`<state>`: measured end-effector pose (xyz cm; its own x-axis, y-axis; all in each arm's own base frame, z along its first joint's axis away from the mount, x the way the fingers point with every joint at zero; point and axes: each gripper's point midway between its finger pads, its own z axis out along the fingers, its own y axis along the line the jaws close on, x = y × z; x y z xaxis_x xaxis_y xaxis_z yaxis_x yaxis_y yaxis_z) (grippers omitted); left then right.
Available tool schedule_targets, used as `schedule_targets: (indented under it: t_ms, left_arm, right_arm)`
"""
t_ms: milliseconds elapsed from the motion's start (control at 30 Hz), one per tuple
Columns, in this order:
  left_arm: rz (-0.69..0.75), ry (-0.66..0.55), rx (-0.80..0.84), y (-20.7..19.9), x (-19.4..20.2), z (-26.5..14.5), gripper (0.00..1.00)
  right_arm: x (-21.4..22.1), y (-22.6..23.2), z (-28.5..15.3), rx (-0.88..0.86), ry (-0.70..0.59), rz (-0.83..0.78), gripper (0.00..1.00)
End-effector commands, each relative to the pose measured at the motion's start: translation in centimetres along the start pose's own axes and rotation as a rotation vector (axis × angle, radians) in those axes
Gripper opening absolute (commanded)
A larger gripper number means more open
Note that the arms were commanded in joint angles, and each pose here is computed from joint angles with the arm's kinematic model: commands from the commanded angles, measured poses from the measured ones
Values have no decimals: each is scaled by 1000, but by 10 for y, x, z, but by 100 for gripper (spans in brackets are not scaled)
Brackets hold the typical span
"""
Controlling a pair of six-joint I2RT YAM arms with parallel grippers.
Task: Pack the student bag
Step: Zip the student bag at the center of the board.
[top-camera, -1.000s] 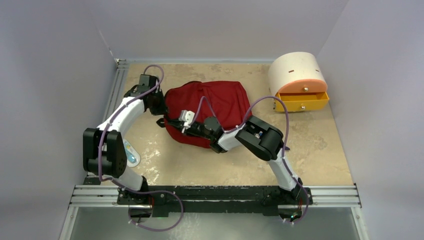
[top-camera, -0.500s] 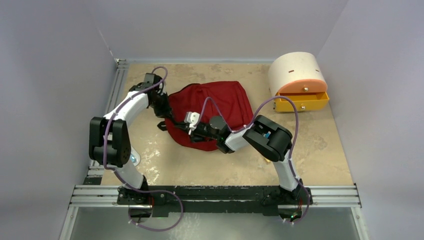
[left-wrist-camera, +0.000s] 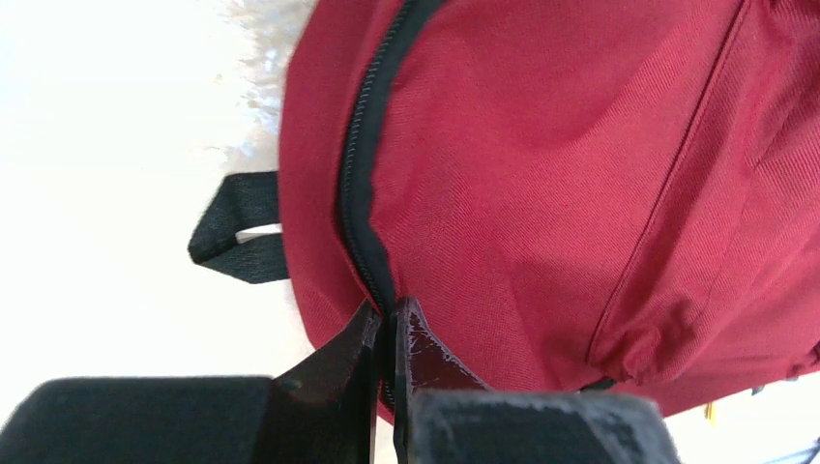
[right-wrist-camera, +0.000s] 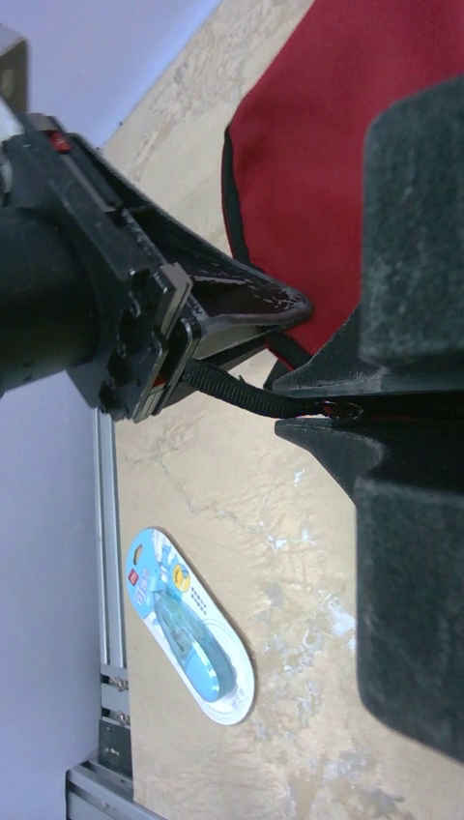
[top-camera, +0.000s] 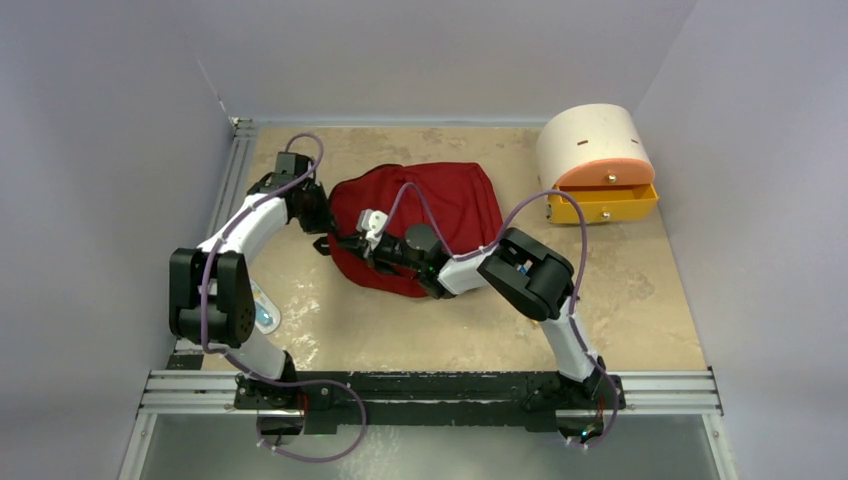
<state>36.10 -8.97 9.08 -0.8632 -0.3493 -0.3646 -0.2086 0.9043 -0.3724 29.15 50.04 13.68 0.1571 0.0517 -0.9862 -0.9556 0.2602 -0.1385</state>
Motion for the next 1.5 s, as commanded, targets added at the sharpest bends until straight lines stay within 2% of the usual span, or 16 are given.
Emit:
schedule_targets:
  t_ms: [0,533,700,1067,1467]
  left_arm:
    - [-28,-154,41,-2,-24,-9,0]
    - [-65,-114,72,-3,-3,-2,0]
    - [-61,-114,67,-2,-2,-2,0]
    - [-61,-113,70,-3,-4,-2,0]
    - [-60,-111,67,-2,-3,-1,0]
  right_arm:
    - [-27,-6,22,38,-74,43,5]
    - [2,-29,49,129,-2,128,16]
    - [-2,-29,48,133,-16,133,16]
    - [-20,-29,45,129,-45,121,23]
    - [-36,-30,42,132,-78,118,22]
